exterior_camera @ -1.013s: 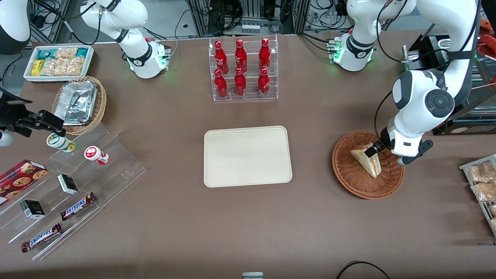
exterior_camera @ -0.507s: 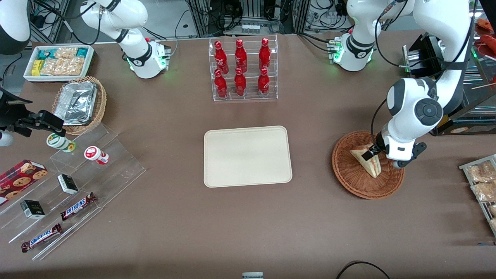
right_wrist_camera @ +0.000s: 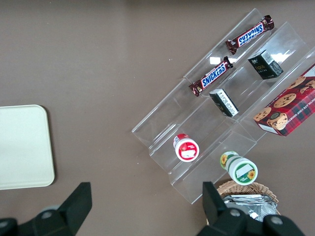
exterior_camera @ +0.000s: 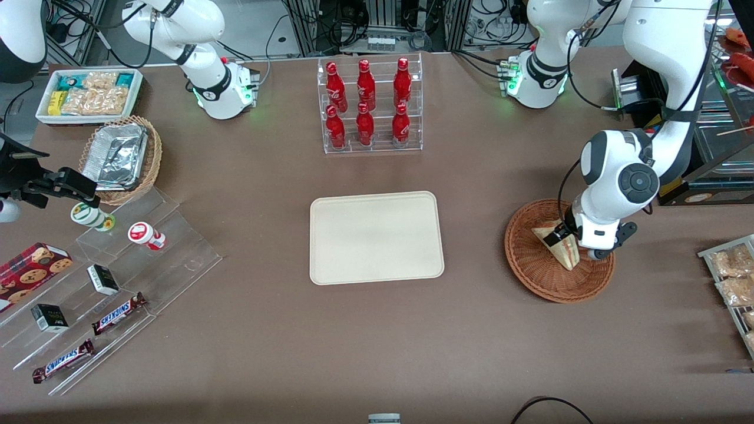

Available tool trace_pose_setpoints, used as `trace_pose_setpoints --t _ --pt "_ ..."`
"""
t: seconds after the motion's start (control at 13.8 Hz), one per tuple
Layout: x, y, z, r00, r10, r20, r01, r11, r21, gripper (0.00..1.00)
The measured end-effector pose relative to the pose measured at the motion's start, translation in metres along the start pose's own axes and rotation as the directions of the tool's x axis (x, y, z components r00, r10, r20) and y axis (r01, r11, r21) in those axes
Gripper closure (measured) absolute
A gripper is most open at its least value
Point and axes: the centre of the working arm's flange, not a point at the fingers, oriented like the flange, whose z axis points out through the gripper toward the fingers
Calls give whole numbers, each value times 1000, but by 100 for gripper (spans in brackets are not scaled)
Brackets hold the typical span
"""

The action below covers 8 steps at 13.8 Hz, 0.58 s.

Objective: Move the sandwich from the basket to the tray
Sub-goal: 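Close the left gripper on the sandwich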

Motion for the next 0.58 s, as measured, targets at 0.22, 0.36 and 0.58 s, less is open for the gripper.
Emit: trace_pose_setpoints --t 0.22,0.36,0.58 --pt "0 0 7 1000 -18 9 17 1000 7 16" --pt "0 0 6 1000 -20 10 20 1000 7 40" --pt "3 4 -5 1000 -17 15 16 1000 15 66"
